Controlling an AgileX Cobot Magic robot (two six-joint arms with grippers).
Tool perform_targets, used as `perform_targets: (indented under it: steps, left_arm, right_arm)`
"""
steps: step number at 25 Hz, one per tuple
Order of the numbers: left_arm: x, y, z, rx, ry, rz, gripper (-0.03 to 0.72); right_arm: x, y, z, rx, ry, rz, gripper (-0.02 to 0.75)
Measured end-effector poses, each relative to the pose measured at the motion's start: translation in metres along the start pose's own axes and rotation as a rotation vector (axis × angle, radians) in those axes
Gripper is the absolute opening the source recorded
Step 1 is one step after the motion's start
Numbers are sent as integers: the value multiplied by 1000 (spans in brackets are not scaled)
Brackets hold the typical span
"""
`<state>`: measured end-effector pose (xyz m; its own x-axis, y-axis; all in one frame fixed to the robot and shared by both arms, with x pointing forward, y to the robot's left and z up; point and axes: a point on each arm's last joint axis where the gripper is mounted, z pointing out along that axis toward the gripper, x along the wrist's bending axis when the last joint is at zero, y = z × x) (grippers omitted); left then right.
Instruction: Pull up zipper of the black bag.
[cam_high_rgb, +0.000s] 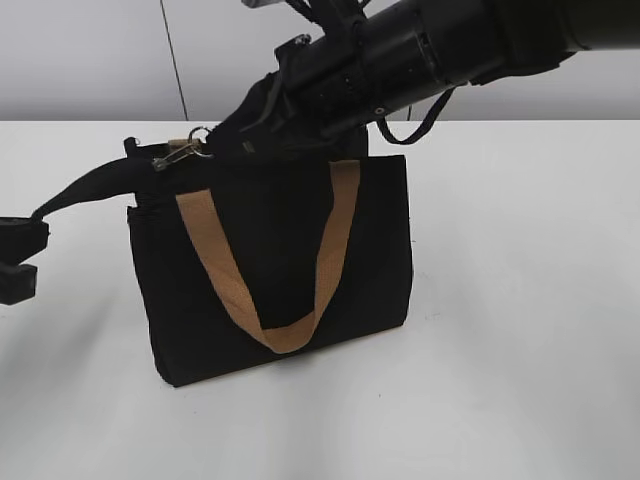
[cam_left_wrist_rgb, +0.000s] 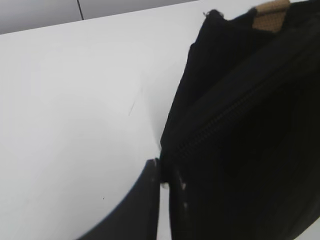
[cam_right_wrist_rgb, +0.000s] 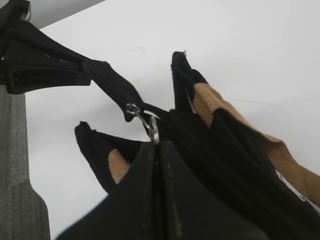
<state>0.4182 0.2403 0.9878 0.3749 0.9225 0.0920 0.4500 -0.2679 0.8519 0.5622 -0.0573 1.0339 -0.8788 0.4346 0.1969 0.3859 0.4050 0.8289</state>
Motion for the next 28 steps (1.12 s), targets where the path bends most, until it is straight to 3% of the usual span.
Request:
perform_targets:
  steps: [12, 28]
  left_arm:
    - [0, -2, -1, 28, 0, -8, 10]
    - [0, 0, -6, 6, 2, -8, 10]
  right_arm:
    - [-6, -6, -1, 64, -42, -26, -1]
    - [-9, -5, -2, 55, -79, -28, -1]
